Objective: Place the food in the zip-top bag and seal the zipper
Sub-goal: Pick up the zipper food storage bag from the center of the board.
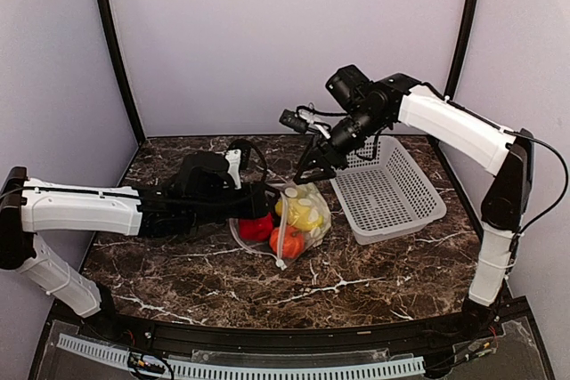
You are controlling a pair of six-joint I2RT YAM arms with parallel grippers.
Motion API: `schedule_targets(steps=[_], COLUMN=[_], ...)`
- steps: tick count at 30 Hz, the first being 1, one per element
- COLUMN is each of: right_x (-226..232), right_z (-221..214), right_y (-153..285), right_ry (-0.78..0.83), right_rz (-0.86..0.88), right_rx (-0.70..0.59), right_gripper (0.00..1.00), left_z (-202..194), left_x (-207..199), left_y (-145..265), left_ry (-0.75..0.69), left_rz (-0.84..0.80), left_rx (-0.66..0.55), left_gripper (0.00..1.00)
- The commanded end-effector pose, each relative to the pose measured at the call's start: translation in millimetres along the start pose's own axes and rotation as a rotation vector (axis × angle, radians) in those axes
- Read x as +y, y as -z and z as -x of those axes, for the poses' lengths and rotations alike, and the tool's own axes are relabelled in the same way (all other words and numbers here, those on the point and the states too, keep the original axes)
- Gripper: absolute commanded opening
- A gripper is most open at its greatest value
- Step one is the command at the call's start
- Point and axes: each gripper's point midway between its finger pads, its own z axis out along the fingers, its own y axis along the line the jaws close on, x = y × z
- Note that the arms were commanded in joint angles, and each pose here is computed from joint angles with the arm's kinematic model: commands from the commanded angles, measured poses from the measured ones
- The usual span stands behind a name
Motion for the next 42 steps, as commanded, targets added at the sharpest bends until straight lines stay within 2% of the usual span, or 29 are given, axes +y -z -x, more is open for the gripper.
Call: schedule_targets(steps=[1,7,11,19,26,32,36,42], right_x=[16,8,16,-10,-21,-20,-21,-22], right_z=[-2,-18,-24,-20,-12,-18,-26,-27], right_y=[-18,-31,-36,-54,-61,-74,-75,-71], right_ry=[0.084,0.011,0.016,-0.018,-0.107,-0.114,-0.078,-0.036], right_rz=[0.004,-0.022,-0.015,-0.173,-0.214,-0.18,-0.194,-0.218], right_rx=[0.017,0.062,0.066,0.075,0.004,-0.019,-0.008,-0.024], right_gripper=[0.59,0.61,0.62,0.68,0.71,0.7,0.64,0.42], left_z=[25,28,32,38,52,55,56,58], left_x=[-8,-12,-15,-16,-13,-18,-10,-9], left_y=[-1,-22,-19,-17,-18,-15,-17,-23], left_ry=[-0.047,-0.037,-0.027,-0.014,0.076,0.121,0.119,0.123], left_rz=[-0.022,-0.058,-0.072,-0.111,-0.13,-0.181,-0.162,-0.174], left_rx=[-0.034,0.026,0.012,-0.005,-0.032,-0.049,-0.048,-0.042], left_gripper=[0.52,0.51,0.5,0.51,0.5,0.49,0.48,0.48])
